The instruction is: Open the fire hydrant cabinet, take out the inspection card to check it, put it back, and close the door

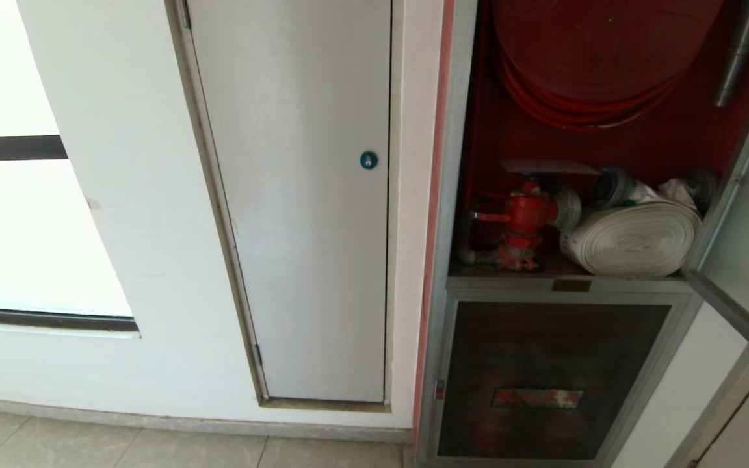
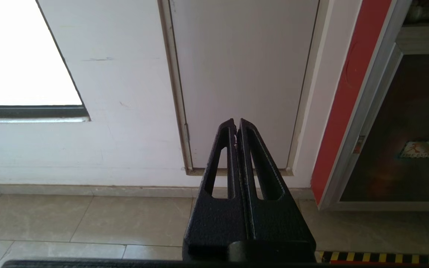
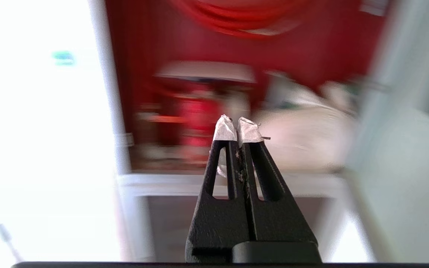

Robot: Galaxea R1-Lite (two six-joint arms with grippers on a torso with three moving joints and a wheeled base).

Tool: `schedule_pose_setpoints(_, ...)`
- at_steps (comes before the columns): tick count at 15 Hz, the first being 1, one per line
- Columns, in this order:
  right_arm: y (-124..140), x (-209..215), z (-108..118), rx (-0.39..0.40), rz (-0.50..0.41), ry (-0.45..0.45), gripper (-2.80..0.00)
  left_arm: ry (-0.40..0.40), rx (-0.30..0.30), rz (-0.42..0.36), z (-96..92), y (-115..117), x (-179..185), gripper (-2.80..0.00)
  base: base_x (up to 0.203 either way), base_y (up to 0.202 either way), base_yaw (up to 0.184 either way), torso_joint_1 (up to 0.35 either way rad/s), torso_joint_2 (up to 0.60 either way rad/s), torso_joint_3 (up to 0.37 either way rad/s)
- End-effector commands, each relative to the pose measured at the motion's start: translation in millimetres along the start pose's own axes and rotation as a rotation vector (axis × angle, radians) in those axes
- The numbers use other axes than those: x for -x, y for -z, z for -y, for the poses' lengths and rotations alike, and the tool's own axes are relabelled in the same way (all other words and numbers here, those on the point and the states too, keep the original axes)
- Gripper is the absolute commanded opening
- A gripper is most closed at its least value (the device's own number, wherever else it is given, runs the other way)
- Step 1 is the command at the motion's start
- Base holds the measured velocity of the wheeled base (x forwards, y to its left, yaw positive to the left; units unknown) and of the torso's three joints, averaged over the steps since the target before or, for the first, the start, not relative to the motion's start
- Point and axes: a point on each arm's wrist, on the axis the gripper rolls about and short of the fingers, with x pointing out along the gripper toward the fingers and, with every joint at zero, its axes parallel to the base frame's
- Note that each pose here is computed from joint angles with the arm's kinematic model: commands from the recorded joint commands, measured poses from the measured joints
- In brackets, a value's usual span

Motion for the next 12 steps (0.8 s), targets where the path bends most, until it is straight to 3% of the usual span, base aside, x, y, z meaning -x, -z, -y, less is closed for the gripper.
schedule_pose_setpoints(1, -13.4, 43.4, -9.4, -0.007, 0.081, -0.067, -2.80, 0.000, 0.000, 0.000, 0.0, 0.0, 0.0, -2.80, 0.000, 0.000, 0.000, 0.000, 0.00, 0.000)
schedule_pose_setpoints(6, -11.2, 141.0, -10.9, -0.009, 0.169, -0.088, -2.80, 0.000, 0.000, 0.000, 0.0, 0.0, 0.0, -2.80, 0.000, 0.000, 0.000, 0.000, 0.00, 0.000)
schedule_pose_setpoints(9, 9.8, 184.7, -11.5, -0.008, 0.194, -0.100, -2.80, 0.000, 0.000, 0.000, 0.0, 0.0, 0.0, -2.80, 0.000, 0.000, 0.000, 0.000, 0.00, 0.000)
schedule_pose_setpoints(12, 36.1, 204.6, -11.4, -0.013, 0.157, -0.140, -2.80, 0.000, 0.000, 0.000, 0.0, 0.0, 0.0, -2.80, 0.000, 0.000, 0.000, 0.000, 0.00, 0.000)
